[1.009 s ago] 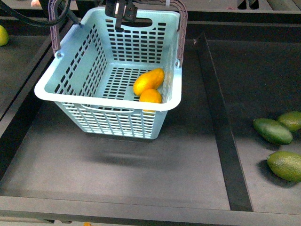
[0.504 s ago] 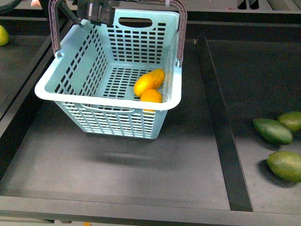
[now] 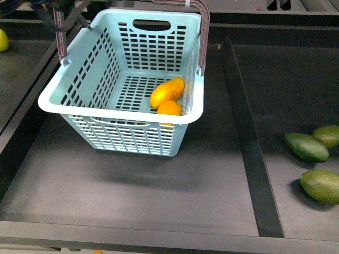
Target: Pick lemon and mango into basket
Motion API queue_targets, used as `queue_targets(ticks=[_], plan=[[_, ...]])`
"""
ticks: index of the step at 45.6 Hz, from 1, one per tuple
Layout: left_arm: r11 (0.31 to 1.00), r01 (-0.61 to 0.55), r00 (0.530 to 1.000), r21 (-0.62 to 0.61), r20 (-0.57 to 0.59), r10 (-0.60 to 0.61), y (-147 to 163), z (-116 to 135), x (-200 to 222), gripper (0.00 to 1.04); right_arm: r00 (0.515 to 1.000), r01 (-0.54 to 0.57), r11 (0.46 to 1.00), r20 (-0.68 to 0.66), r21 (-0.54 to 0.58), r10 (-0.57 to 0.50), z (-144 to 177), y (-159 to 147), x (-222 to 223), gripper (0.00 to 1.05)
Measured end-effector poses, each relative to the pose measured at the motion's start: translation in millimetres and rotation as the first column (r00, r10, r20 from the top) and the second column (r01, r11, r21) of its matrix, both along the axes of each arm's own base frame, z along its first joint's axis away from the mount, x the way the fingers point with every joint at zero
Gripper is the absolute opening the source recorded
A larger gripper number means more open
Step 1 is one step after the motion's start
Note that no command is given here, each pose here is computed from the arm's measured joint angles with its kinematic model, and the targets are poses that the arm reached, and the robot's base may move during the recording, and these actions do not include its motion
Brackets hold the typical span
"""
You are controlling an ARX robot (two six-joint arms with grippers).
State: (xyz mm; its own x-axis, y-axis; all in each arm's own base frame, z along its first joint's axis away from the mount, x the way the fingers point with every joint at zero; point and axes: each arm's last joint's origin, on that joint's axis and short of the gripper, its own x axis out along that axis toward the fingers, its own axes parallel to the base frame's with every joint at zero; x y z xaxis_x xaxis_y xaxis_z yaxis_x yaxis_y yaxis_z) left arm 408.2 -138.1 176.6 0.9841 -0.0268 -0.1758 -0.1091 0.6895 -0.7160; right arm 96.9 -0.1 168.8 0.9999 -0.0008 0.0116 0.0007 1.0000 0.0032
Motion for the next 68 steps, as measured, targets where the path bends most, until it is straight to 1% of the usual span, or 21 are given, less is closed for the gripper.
queue_targets(ticks=[1,3,6,9,13,14,16,18,22,35,37,41,68], plan=[[0.994,0.013,0.998,0.105,0.059,-0.019,9.9,0.3,-11.1,0.65,1.000,0.000,1.000,0.000,0.000,0.000,0.0,0.0,0.0,0.96],[0.935,0.001,0.988,0.354,0.145,-0.056,29.9,5.6,-33.3,0.55,1.000,0.000,1.000,0.000,0.000,0.000,0.0,0.0,0.0,0.96],[0.837,-0.046,0.978,0.545,0.194,-0.073,53.7,13.1,-60.5,0.40,1.000,0.000,1.000,0.000,0.000,0.000,0.0,0.0,0.0,0.96],[0.771,-0.050,0.979,0.635,0.183,-0.087,69.7,9.9,-85.0,0.26,1.000,0.000,1.000,0.000,0.000,0.000,0.0,0.0,0.0,0.96],[0.724,-0.014,0.984,0.690,0.137,-0.110,83.7,-2.7,-115.0,0.06,1.000,0.000,1.000,0.000,0.000,0.000,0.0,0.0,0.0,0.96],[0.719,-0.007,0.985,0.694,0.130,-0.116,87.0,-4.5,-122.2,0.03,1.000,0.000,1.000,0.000,0.000,0.000,0.0,0.0,0.0,0.96],[0.708,-0.008,0.985,0.706,0.128,-0.116,93.4,-6.6,-135.3,0.03,1.000,0.000,1.000,0.000,0.000,0.000,0.0,0.0,0.0,0.96],[0.707,-0.027,0.982,0.707,0.151,-0.113,99.6,-8.9,-147.0,0.03,1.000,0.000,1.000,0.000,0.000,0.000,0.0,0.0,0.0,0.96],[0.702,-0.015,0.986,0.712,0.127,-0.108,109.5,-16.0,-168.3,0.03,1.000,-0.001,1.000,0.000,0.000,0.001,0.0,0.0,0.0,0.96],[0.699,-0.013,0.985,0.715,0.128,-0.112,127.3,-14.6,-221.4,0.03,1.000,0.000,1.000,0.000,0.000,0.000,0.0,0.0,0.0,0.96],[0.699,-0.002,0.983,0.715,0.128,-0.129,132.4,-14.3,-226.2,0.03,1.000,0.000,1.000,0.000,0.000,0.000,0.0,0.0,0.0,0.96],[0.698,-0.018,0.986,0.716,0.128,-0.107,137.2,-14.1,-234.8,0.03,1.000,0.000,1.000,0.000,0.000,0.000,0.0,0.0,0.0,0.96],[0.698,-0.023,0.984,0.716,0.141,-0.112,137.5,-9.7,-270.3,0.03,1.000,0.000,1.000,0.000,0.000,0.000,0.0,0.0,0.0,0.96]])
